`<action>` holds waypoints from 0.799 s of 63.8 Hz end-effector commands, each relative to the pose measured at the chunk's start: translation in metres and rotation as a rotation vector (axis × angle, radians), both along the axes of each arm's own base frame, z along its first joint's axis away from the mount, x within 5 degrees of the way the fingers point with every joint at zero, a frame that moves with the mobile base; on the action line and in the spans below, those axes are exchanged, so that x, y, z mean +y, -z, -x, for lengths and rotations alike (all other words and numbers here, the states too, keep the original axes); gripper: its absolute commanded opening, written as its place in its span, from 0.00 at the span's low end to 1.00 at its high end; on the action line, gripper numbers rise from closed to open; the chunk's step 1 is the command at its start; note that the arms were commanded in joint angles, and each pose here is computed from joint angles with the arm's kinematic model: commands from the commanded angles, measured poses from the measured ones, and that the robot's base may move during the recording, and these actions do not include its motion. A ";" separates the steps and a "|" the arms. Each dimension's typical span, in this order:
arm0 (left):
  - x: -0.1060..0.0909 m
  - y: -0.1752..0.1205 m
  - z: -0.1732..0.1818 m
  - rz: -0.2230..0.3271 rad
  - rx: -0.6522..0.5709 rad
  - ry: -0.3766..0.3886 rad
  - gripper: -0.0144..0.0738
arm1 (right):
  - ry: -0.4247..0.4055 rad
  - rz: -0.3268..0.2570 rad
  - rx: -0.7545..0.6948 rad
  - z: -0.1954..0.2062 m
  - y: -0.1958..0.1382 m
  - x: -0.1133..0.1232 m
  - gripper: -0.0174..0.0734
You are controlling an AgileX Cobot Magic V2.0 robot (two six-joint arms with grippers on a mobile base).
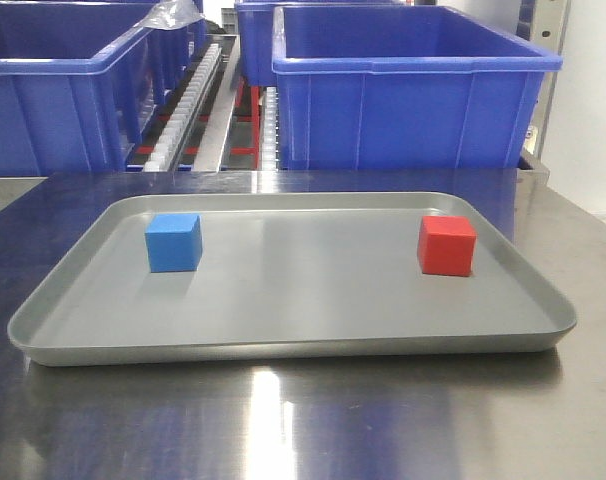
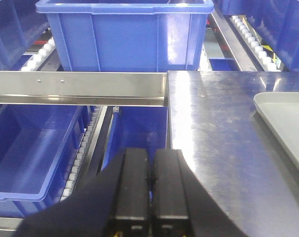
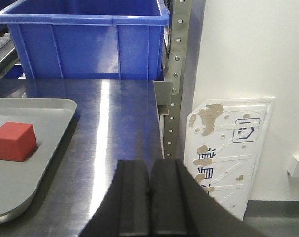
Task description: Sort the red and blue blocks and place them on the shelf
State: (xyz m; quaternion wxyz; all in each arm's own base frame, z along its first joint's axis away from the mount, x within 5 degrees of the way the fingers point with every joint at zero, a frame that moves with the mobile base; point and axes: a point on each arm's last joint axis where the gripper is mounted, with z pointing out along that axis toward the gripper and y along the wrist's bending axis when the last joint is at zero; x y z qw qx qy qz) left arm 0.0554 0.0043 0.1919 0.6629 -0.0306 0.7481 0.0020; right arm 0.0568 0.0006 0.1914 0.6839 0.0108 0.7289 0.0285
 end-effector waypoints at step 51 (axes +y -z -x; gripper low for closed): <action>-0.002 0.002 -0.001 0.012 -0.062 0.017 0.30 | -0.010 -0.001 -0.106 0.001 -0.009 0.001 0.25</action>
